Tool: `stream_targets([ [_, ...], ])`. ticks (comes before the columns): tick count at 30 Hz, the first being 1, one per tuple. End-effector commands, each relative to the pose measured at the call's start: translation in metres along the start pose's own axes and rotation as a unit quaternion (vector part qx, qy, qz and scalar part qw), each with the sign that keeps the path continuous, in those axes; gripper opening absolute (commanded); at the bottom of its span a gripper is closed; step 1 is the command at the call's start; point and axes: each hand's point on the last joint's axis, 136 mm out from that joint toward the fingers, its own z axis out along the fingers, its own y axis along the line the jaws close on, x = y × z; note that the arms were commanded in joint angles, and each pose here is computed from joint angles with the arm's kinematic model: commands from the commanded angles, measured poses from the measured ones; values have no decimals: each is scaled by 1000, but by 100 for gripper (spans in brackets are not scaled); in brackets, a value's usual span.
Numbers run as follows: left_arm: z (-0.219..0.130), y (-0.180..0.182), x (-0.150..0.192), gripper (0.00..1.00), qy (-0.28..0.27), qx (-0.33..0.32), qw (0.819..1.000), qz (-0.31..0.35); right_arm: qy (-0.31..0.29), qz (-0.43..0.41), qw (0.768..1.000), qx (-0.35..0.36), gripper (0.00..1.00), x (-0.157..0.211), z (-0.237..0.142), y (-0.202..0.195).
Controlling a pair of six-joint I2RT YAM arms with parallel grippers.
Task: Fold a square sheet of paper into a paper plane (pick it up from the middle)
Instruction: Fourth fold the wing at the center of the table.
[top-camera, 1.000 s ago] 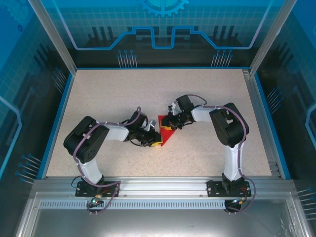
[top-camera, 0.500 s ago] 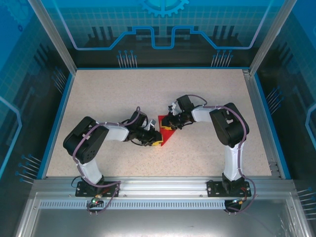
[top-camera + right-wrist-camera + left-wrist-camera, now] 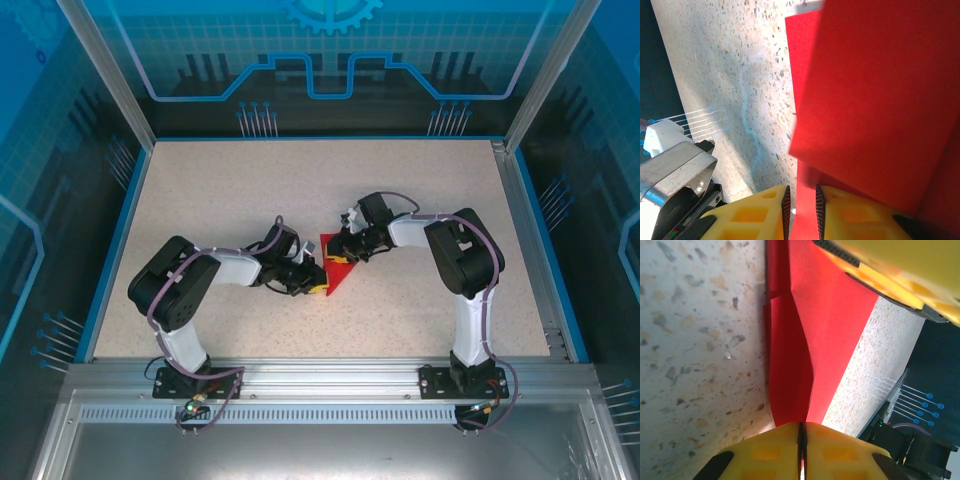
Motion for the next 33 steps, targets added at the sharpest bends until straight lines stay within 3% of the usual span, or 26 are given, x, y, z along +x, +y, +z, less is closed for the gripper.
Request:
stream_targets([
  [1, 1, -4, 10, 11, 21, 9, 1000, 12, 37, 57, 996, 53, 24, 26, 9, -44],
  [13, 15, 7, 34, 13, 101, -15, 994, 28, 43, 66, 995, 68, 25, 31, 13, -56],
  [24, 14, 9, 39, 16, 108, -38, 993, 27, 44, 65, 994, 75, 25, 33, 12, -59],
  [28, 2, 3, 38, 18, 83, -43, 995, 35, 45, 64, 994, 78, 24, 34, 12, -60],
  [33, -30, 10, 27, 22, -34, -74, 996, 23, 45, 64, 994, 78, 23, 35, 12, -61],
])
